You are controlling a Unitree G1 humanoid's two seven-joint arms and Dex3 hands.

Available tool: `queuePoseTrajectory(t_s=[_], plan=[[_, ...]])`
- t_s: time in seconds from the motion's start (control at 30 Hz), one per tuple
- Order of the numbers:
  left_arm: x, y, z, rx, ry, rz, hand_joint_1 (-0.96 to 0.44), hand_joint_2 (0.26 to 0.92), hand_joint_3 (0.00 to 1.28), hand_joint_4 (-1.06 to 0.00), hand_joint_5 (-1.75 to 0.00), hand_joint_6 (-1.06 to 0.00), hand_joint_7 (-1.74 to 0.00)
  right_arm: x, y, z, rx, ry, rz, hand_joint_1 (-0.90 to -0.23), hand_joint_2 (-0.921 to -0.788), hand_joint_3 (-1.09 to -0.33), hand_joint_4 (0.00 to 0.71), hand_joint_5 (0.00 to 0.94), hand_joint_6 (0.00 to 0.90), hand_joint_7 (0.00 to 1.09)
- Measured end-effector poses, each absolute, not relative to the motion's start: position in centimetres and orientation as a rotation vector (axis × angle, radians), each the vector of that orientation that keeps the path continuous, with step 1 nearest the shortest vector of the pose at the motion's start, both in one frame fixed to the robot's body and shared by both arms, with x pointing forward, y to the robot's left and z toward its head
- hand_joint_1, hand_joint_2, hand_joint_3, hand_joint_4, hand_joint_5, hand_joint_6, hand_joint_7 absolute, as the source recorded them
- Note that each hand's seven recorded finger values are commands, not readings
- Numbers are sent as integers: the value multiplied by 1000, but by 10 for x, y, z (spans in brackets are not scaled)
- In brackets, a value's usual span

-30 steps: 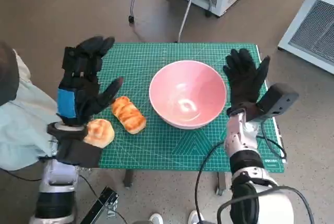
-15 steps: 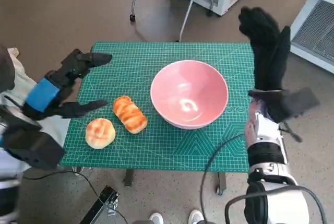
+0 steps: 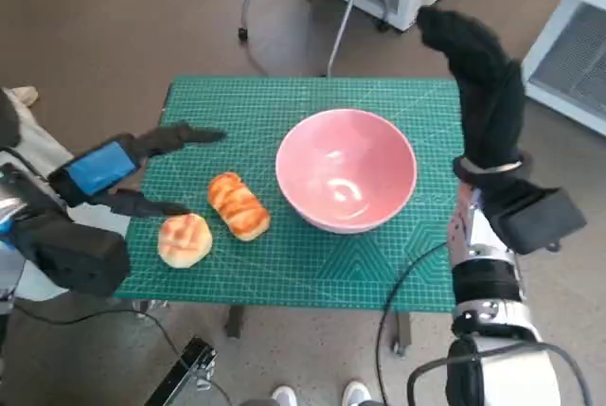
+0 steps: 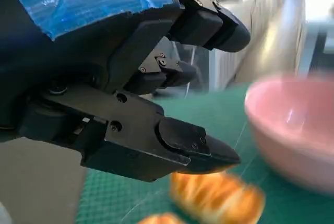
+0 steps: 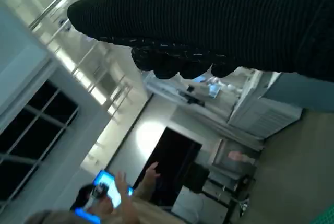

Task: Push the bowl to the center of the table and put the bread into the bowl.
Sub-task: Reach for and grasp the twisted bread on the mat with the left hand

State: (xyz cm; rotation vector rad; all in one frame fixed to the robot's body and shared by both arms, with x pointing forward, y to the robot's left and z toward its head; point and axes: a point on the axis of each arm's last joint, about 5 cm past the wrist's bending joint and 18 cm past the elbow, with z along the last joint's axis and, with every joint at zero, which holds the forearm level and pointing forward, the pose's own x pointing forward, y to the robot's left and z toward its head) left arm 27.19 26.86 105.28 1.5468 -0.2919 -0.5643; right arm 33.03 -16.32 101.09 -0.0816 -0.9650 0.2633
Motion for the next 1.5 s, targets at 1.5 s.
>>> queuePoseTrajectory(t_s=[1.5], plan=[[332,209,996,1941,-220,-765,-101,875,9,-371,-18,-502,-47,324,-165,1000,-111,-942,281,-519,-921,-712,441,22,81,815]])
